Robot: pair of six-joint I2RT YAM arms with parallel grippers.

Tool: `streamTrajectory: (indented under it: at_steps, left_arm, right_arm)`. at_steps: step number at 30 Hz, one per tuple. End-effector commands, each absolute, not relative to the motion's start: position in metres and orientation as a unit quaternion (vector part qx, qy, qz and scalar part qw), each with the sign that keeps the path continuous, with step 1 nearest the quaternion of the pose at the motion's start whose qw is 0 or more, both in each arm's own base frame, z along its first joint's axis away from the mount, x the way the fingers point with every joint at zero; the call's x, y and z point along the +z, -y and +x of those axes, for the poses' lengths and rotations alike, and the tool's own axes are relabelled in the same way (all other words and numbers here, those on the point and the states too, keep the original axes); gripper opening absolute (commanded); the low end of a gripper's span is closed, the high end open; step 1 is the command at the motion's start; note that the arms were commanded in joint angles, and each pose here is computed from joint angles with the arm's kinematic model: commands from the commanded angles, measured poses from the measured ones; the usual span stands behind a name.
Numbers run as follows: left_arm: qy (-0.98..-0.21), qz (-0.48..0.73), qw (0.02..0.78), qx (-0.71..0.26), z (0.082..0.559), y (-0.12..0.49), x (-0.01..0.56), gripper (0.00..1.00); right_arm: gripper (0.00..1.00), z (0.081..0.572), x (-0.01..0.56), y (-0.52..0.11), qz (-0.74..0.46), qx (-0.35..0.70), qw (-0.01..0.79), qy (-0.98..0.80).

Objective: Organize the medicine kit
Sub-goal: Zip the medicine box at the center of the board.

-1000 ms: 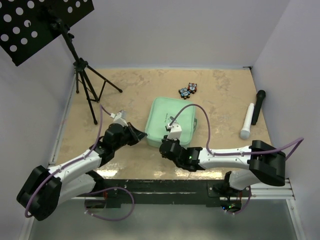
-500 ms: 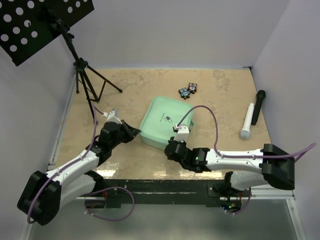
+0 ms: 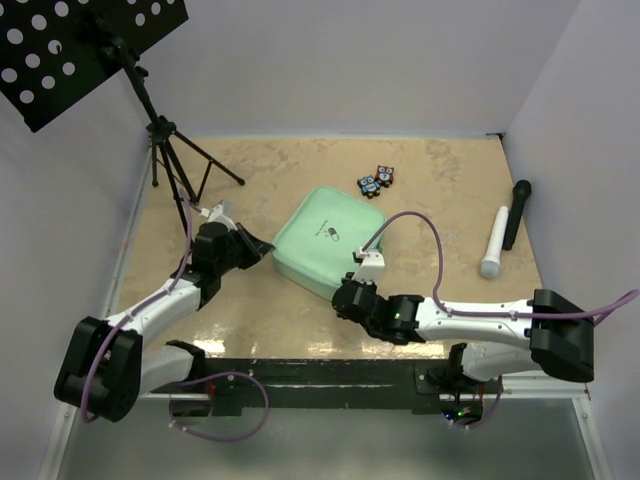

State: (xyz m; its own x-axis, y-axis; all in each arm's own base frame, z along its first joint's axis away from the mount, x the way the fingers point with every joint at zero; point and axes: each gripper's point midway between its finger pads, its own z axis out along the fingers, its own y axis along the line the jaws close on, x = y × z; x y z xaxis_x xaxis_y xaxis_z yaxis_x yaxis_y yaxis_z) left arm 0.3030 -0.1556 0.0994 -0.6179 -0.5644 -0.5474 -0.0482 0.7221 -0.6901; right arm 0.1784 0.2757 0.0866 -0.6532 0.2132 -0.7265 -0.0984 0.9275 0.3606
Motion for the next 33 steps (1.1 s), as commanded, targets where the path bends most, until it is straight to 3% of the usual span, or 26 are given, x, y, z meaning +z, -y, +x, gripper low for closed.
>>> streamTrajectory:
  at_steps: [1, 18, 19, 21, 23, 27, 29, 33]
  left_arm:
    - [-0.842, -0.186, 0.429, -0.269, 0.334, 0.133, 0.096, 0.00]
    - [-0.841, -0.159, 0.440, -0.272, 0.406, 0.133, 0.114, 0.00]
    - [-0.844, -0.157, 0.437, -0.268, 0.407, 0.131, 0.117, 0.08]
    - [-0.848, -0.151, 0.437, -0.260, 0.407, 0.129, 0.124, 0.35]
    - [-0.849, -0.161, 0.441, -0.244, 0.401, 0.121, 0.130, 0.50]
    - [-0.842, -0.186, 0.461, -0.210, 0.384, 0.102, 0.146, 0.73]
    - [-0.845, -0.198, 0.450, -0.209, 0.367, 0.100, 0.151, 0.78]
    - [-0.841, -0.223, 0.424, -0.252, 0.324, 0.130, 0.151, 1.00]
  right_arm:
    - [0.00, 0.181, 0.085, -0.264, 0.045, 0.173, 0.424, -0.888]
    - [0.00, 0.185, 0.086, -0.282, 0.026, 0.178, 0.426, -0.887]
    - [0.00, 0.186, 0.086, -0.283, 0.028, 0.179, 0.427, -0.886]
    - [0.00, 0.187, 0.087, -0.283, 0.029, 0.179, 0.430, -0.885]
    - [0.00, 0.188, 0.087, -0.284, 0.028, 0.179, 0.431, -0.884]
    - [0.00, 0.190, 0.087, -0.287, 0.028, 0.179, 0.434, -0.882]
    - [0.00, 0.190, 0.087, -0.289, 0.026, 0.180, 0.435, -0.882]
    - [0.00, 0.193, 0.088, -0.292, 0.026, 0.178, 0.439, -0.880]
